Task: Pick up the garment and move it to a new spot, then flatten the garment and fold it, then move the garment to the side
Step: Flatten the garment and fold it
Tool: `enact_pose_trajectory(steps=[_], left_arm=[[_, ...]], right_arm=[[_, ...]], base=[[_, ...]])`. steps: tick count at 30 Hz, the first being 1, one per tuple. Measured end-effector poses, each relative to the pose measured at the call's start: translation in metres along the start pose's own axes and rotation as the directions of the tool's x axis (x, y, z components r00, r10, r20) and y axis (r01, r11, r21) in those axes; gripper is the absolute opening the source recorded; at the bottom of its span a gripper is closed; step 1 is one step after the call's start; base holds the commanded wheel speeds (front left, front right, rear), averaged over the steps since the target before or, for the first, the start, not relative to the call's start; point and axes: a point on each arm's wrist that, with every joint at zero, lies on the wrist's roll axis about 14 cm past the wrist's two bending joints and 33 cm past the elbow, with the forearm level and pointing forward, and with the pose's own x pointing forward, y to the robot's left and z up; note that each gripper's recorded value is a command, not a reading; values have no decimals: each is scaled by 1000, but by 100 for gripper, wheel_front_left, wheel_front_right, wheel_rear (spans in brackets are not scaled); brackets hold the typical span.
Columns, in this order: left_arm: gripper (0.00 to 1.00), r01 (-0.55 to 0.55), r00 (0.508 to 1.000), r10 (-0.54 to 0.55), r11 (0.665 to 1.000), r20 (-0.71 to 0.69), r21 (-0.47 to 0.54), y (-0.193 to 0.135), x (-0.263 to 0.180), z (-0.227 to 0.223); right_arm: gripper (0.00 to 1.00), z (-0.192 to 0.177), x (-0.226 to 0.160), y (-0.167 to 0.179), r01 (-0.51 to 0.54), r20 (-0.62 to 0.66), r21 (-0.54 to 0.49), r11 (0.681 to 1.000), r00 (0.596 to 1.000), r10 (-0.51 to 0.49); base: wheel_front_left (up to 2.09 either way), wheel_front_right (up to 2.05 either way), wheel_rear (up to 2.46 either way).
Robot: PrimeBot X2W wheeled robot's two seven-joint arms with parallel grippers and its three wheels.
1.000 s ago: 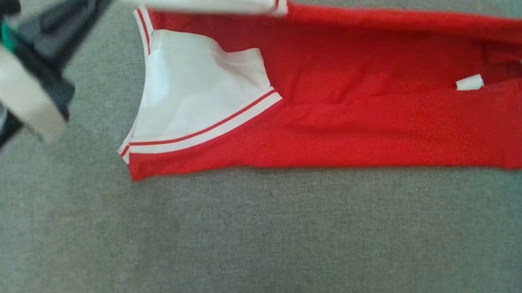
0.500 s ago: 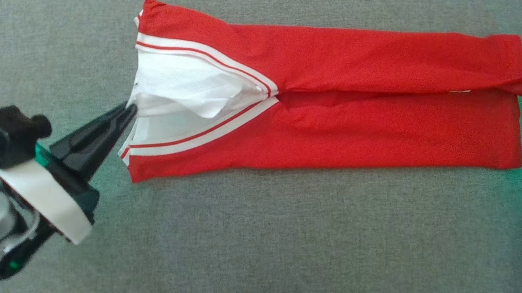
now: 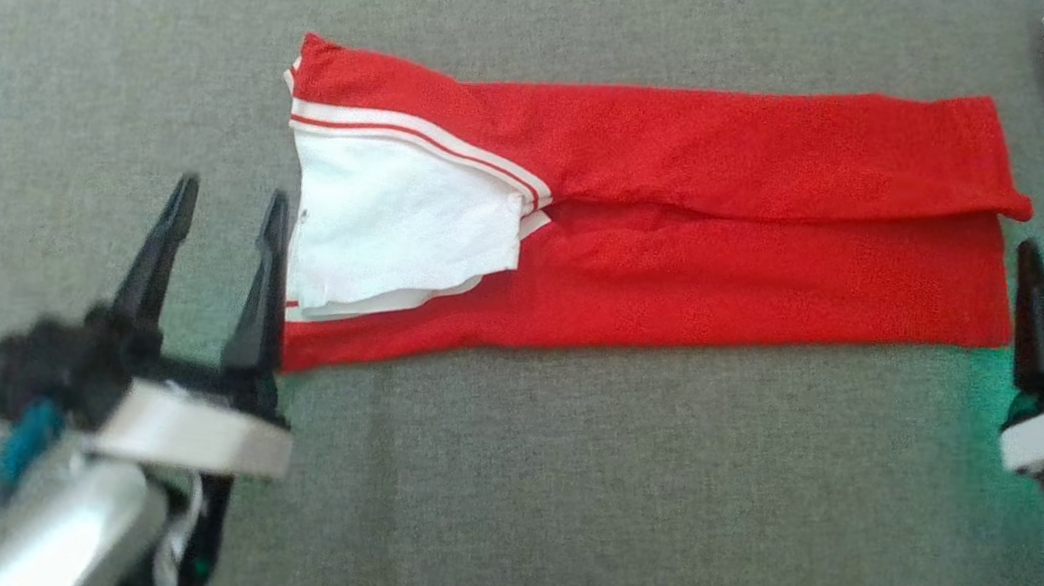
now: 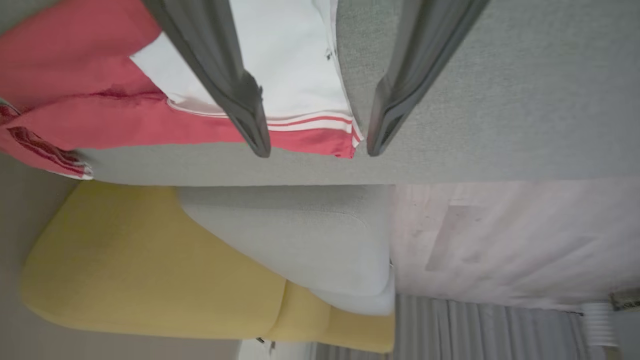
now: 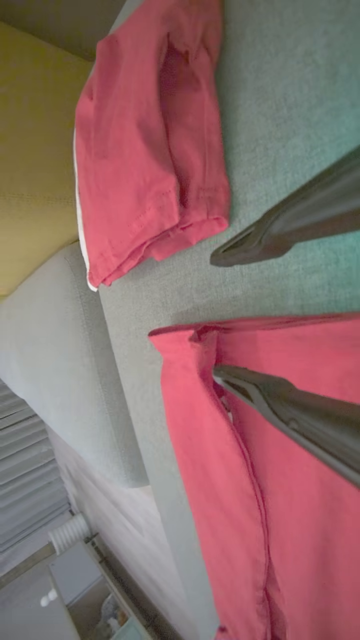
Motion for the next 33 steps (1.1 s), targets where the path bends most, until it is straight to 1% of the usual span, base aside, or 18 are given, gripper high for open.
enact_pose_trajectory(steps=[3, 6, 9, 10, 13, 17, 23, 25, 26, 27, 28, 29, 33], left_arm=[[100, -60, 998, 60, 998, 33, 0, -1, -18, -4], [100, -75, 995, 75, 997, 67, -6, -6, -29, -3], [100, -72, 991, 73, 997, 113, -17, -11, -30, 5], [100, -65, 988, 66, 998, 137, -13, -12, -31, 10], [100, -69, 985, 70, 998, 155, -10, -9, -32, 12], [100, -71, 984, 70, 997, 166, -1, -5, -31, 13], [100, -70, 986, 70, 998, 154, -1, -2, -30, 6], [100, -74, 986, 74, 997, 147, -2, 0, -31, 3], [100, -74, 986, 73, 997, 147, -1, 1, -30, 3], [100, -71, 987, 70, 997, 147, 1, 1, -30, 3], [100, -68, 987, 67, 998, 148, -2, 1, -29, 3], [100, -68, 987, 67, 998, 148, -2, 1, -29, 3], [100, -54, 987, 54, 999, 150, -1, -2, -27, 3]], right_arm=[[100, -2, -8, 7, 10, 26, 29, 1000, 1000, -10], [100, 1, -8, 8, 29, 52, 57, 998, 998, -32], [100, 6, 1, 6, 54, 75, 85, 995, 995, -61], [100, 9, 9, 5, 71, 85, 107, 992, 993, -80], [100, 11, 23, 6, 87, 85, 120, 989, 992, -97], [100, 5, 36, 4, 116, 53, 123, 986, 991, -123], [100, -29, 40, 5, 150, -72, 114, 982, 987, -143], [100, -33, 40, 6, 153, -84, 120, 981, 986, -144], [92, -33, 41, 6, 155, -91, 120, 981, 985, -144], [63, -33, 42, 7, 154, -97, 121, 981, 985, -143], [25, -34, 42, 9, 154, -102, 125, 980, 985, -141], [0, -34, 42, 9, 154, -102, 125, 980, 985, -141], [0, -35, 43, 17, 138, -113, 131, 982, 986, -123]], base=[[0, 0, 0], [0, 0, 0], [0, 0, 0], [0, 0, 0], [0, 0, 0], [0, 0, 0], [0, 0, 0], [0, 0, 0], [0, 0, 0], [0, 0, 0], [0, 0, 0], [0, 0, 0], [0, 0, 0]])
